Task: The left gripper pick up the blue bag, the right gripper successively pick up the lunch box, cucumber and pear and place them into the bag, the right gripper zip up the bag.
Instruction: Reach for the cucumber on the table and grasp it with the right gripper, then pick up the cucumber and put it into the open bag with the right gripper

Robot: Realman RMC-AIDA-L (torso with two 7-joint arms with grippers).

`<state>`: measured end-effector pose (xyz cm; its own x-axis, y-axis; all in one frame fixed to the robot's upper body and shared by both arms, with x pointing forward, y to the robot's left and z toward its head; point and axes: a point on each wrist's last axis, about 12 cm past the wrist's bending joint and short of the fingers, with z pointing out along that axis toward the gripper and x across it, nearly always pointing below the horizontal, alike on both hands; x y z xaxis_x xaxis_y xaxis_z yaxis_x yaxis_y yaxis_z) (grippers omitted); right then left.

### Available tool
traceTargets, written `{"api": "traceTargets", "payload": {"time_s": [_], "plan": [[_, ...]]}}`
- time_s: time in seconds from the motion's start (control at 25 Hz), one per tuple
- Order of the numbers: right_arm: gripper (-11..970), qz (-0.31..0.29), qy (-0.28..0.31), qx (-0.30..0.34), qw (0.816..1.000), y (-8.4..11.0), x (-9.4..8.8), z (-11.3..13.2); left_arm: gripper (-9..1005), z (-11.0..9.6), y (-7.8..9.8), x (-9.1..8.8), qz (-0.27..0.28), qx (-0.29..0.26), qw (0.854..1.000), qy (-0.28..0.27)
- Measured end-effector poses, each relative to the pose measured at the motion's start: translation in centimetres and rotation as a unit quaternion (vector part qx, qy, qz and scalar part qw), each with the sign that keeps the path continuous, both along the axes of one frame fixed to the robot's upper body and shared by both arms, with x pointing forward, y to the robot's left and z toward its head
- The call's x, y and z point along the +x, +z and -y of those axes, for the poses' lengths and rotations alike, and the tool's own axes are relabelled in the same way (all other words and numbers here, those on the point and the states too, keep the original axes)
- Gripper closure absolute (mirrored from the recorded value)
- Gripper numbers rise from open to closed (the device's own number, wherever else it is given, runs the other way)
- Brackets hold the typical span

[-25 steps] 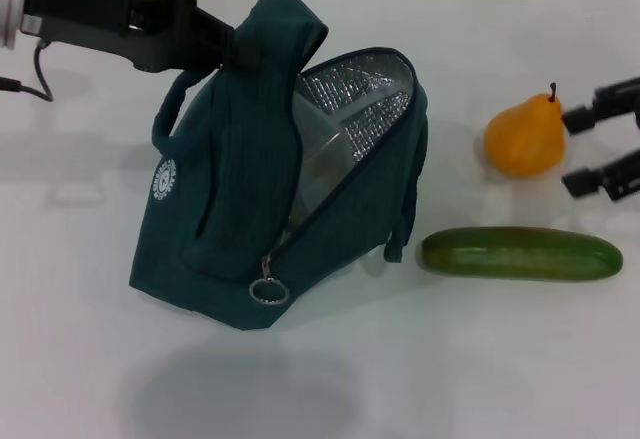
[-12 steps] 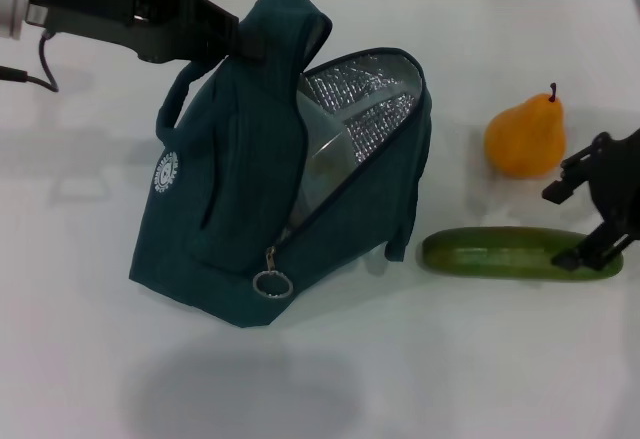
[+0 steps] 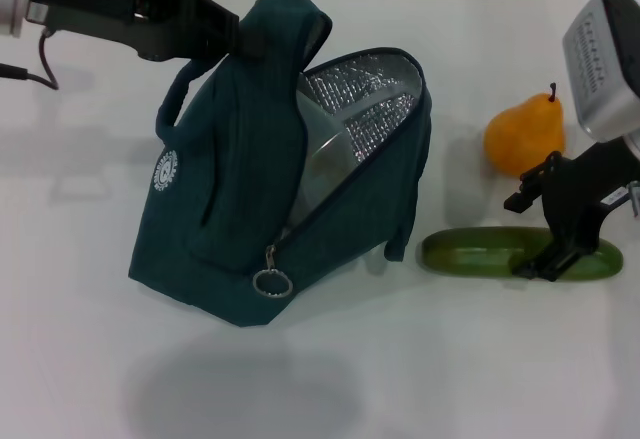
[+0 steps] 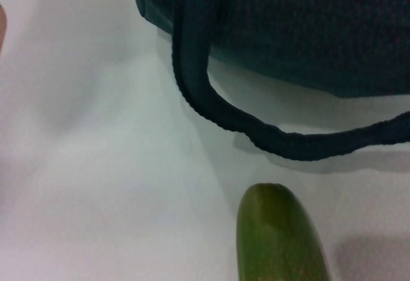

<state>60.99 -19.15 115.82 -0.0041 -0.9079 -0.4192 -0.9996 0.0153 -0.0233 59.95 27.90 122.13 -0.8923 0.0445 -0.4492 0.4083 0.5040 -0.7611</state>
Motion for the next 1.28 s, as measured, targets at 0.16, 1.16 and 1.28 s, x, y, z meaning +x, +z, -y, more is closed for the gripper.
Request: {"api": "traceTargets", "payload": {"time_s": [0.16,1.16,1.28], "plan": [[124,-0.007,-0.013,-0.001,1.0,-1.3,0.1,-0.1,951,0.2,0.2,0.2,0.003,0.001,1.0,-0.003],[322,-0.048,0.03,0.044,0.997,1.3,-1.3,-0.7,950,0.0,0.0,0.0,0.003,0.001,1.0,0.0],[322,-0.087,0.056,0.088,0.991,3.6,-2.3,0.1,950,-0.1,0.0,0.0,0.002,0.001,1.0,0.001]]}}
